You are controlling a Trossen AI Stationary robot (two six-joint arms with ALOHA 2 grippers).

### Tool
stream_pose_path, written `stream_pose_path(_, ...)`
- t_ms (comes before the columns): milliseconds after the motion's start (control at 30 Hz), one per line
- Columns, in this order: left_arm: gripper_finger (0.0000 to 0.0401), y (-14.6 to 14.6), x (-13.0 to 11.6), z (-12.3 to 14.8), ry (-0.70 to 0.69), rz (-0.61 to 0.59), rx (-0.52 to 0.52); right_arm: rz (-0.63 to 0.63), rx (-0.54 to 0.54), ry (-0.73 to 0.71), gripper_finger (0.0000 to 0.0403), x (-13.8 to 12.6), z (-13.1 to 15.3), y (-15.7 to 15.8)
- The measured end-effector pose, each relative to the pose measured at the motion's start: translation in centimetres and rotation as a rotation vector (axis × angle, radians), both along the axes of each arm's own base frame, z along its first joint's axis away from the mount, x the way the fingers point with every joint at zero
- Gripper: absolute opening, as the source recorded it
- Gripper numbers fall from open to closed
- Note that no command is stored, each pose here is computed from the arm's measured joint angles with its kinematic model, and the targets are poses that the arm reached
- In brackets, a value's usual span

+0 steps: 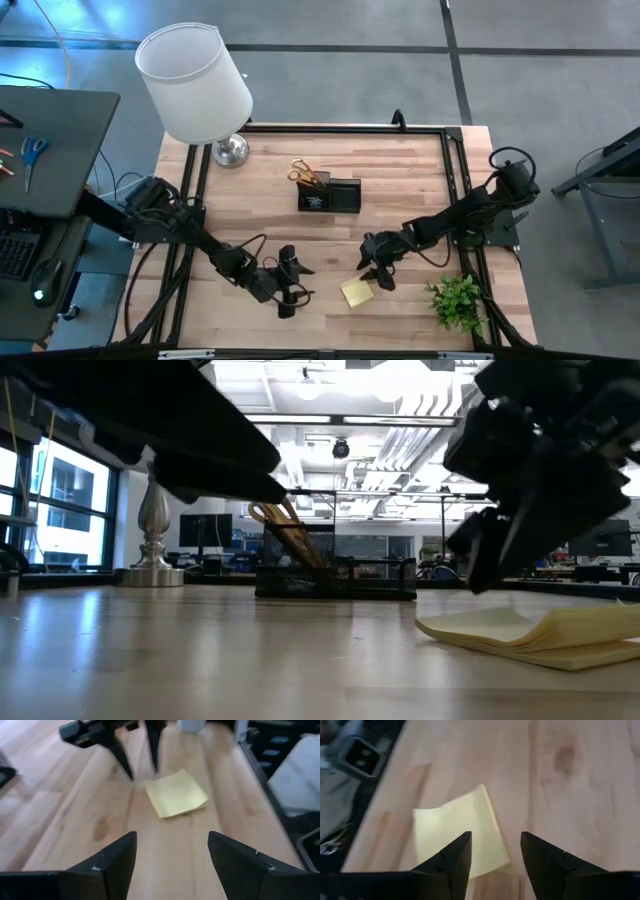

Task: Pick and place office supplies into organizer
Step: Put the yellow sticky notes into the black desk organizer

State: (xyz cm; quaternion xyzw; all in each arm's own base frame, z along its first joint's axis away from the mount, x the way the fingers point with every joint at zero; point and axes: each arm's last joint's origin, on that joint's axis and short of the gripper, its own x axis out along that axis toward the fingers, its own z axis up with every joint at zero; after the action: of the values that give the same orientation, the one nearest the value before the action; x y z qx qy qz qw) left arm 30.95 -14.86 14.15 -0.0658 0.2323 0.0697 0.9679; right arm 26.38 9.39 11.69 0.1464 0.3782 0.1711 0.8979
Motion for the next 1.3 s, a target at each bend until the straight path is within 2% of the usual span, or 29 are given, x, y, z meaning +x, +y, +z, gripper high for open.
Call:
stream_pose_path(133,0.0232,0.2,-0.8,-0.6,-0.061,-0.077,-0.04,-0.063,-0.036,0.023,0.0159,-0.1,-0.8,0.4)
stream_pose_path(433,0.0232,1.1,-1.7,-0.9,-0.184,-0.278,-0.063,-0.087,0.048,0.025,0.0142,0.2,-1.4,1.2)
stream_pose_path(667,0.0232,2.7,-1.1,-1.1,-0.178,-0.263,-0.104,-0.091,0.06,0.049,0.014,-0.1,-2.0,2.2)
stream_pose_path(1067,0.0232,2.7,-1.2,-1.1,-0.169,-0.265,-0.12,-0.065,0.073,0.05,0.0138,-0.1,-2.1,2.6)
stream_pose_path(1167,0.0232,2.7,-1.2,-1.3,-0.154,-0.262,-0.119,-0.053,0.07,0.05,0.0128,-0.2,-2.1,2.6)
stream_pose_path(1300,0.0232,2.8,-1.2,-1.3,-0.152,-0.241,-0.111,-0.04,0.054,0.048,0.0093,-0.2,-2.2,2.6)
